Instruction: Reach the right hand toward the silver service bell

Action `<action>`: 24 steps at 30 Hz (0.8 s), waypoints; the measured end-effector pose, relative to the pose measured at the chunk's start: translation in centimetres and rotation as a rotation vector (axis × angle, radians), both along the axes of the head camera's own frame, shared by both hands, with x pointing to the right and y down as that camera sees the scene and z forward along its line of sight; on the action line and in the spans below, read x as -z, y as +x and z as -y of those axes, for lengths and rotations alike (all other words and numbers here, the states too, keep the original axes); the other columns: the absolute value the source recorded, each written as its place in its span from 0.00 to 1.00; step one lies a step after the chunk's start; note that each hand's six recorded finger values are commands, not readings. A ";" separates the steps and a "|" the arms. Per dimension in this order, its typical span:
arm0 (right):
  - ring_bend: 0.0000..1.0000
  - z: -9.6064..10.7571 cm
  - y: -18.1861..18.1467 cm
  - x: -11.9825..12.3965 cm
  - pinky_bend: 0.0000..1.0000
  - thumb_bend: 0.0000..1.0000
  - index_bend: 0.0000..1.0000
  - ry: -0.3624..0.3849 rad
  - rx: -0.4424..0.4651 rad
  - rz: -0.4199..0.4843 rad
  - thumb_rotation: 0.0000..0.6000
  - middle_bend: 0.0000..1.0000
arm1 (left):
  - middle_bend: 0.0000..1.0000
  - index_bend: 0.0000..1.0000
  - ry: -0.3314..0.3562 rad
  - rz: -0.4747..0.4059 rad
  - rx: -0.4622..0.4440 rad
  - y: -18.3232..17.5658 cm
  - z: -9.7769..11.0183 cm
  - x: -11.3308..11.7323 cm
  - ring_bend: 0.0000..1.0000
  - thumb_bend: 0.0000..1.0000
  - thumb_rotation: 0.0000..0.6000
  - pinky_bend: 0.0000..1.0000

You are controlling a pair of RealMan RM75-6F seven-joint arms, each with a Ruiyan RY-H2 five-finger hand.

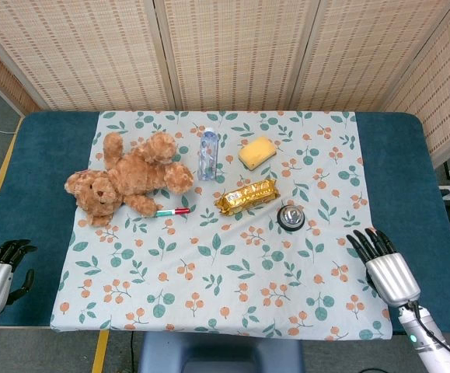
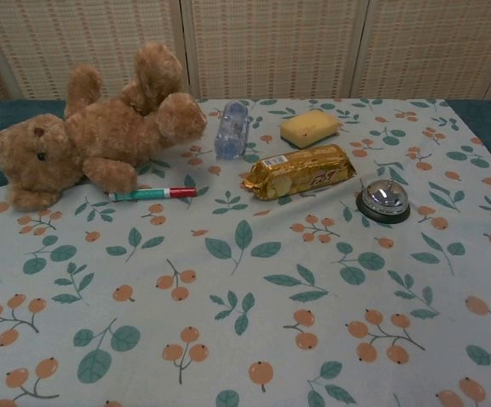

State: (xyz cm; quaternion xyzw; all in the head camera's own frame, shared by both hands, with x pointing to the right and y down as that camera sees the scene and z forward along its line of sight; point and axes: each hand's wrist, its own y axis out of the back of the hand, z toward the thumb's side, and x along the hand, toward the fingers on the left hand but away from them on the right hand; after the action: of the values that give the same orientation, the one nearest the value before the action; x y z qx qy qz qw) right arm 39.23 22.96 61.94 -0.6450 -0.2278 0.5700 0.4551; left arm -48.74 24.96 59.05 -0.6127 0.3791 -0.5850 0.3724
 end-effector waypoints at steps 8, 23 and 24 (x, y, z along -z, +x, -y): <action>0.00 0.2 0.0 -0.4 0.09 1.00 0.00 -0.008 0.015 0.003 1.00 0.06 | 0.22 0.29 -0.006 -0.004 -0.001 0.2 0.0 -0.2 0.17 0.48 1.00 0.41; 0.00 4.9 -3.7 -6.6 0.09 1.00 0.00 -0.095 0.093 0.044 1.00 0.06 | 0.22 0.29 -0.004 0.011 0.013 -0.2 0.1 -0.2 0.17 0.48 1.00 0.41; 0.00 5.6 -4.5 -7.4 0.09 1.00 0.00 -0.101 0.107 0.045 1.00 0.06 | 0.22 0.29 -0.007 0.013 0.016 -0.3 0.0 -0.3 0.17 0.48 1.00 0.41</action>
State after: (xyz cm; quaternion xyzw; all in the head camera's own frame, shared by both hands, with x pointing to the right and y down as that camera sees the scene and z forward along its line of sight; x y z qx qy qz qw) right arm 34.77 17.37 69.30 -0.6910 -0.1744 0.5410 0.4466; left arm -49.02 24.92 59.33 -0.6074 0.3793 -0.5932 0.3679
